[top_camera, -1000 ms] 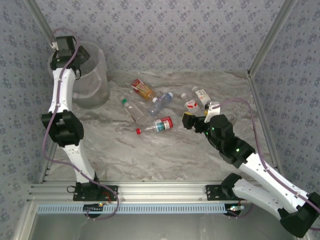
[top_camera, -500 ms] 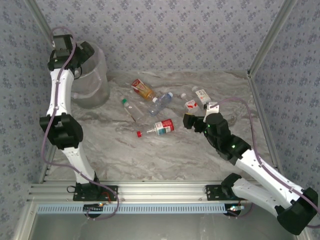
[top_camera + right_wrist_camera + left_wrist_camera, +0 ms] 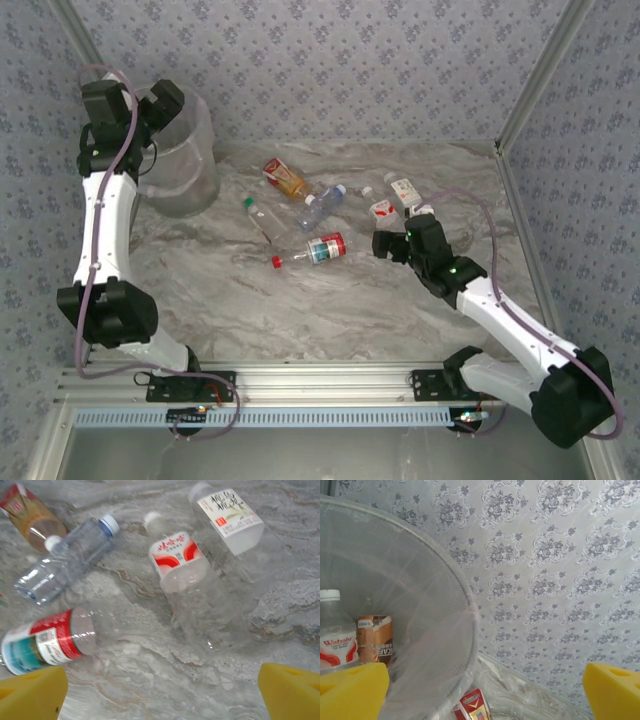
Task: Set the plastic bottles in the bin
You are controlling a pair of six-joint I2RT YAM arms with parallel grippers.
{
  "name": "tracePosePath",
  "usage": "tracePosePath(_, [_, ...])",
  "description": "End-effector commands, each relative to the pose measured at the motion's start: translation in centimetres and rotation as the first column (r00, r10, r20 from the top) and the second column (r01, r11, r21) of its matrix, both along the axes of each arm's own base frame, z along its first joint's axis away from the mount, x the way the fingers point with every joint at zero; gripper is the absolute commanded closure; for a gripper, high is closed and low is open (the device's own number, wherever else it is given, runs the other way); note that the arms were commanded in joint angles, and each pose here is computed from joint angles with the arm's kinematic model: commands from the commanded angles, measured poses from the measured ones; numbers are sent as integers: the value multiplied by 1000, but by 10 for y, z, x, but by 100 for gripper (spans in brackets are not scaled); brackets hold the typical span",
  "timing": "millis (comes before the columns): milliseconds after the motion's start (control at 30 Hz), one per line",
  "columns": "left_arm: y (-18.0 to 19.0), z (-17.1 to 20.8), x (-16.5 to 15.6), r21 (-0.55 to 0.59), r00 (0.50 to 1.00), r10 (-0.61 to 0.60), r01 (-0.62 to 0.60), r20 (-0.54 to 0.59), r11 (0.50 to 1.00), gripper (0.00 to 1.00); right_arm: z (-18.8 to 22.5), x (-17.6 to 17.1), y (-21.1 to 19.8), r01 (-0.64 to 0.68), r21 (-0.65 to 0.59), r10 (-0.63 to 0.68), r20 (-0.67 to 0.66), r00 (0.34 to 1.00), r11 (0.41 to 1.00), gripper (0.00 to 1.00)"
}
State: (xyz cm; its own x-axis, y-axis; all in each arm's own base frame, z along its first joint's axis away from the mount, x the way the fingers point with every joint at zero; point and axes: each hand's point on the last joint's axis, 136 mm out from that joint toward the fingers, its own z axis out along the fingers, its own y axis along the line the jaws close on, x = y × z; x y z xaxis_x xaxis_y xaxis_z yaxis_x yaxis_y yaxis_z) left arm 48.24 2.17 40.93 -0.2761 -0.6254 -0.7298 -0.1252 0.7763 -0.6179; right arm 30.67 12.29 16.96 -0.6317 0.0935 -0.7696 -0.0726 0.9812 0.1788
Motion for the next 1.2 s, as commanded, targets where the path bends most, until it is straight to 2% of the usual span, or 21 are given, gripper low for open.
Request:
tracePosePath(0, [-8, 17, -21, -6, 998, -36, 37, 50, 999, 0, -3, 2, -4, -42, -43, 40, -42, 998, 998, 0])
tracePosePath(367, [-38, -22, -78, -155, 990, -143, 144, 17, 977, 1, -35, 17, -21, -99, -48, 88, -192, 977, 994, 0])
tracePosePath(467, [-46, -24, -97, -142, 983, -183, 178, -18, 974, 1, -41, 20, -25, -128, -54, 113, -221, 969, 990, 2])
tracePosePath(533, [-47, -26, -109, -127, 982, -188, 181, -38, 975, 1, -46, 19, -21, -192, -45, 175, -247, 953, 980, 4])
tracePosePath(767, [-39, -42, -143, -55, 986, -135, 130, -95, 990, 1, -64, 28, -21, -282, -17, 259, -349, 901, 959, 7])
tracePosePath(900, [-36, -55, -153, -38, 984, -121, 117, -133, 992, 1, -75, 43, -32, -240, -66, 197, -384, 902, 968, 7])
tracePosePath(1167, [-35, -65, -153, -59, 984, -109, 101, -144, 993, 0, -101, 59, -30, -259, -68, 200, -459, 866, 964, 10])
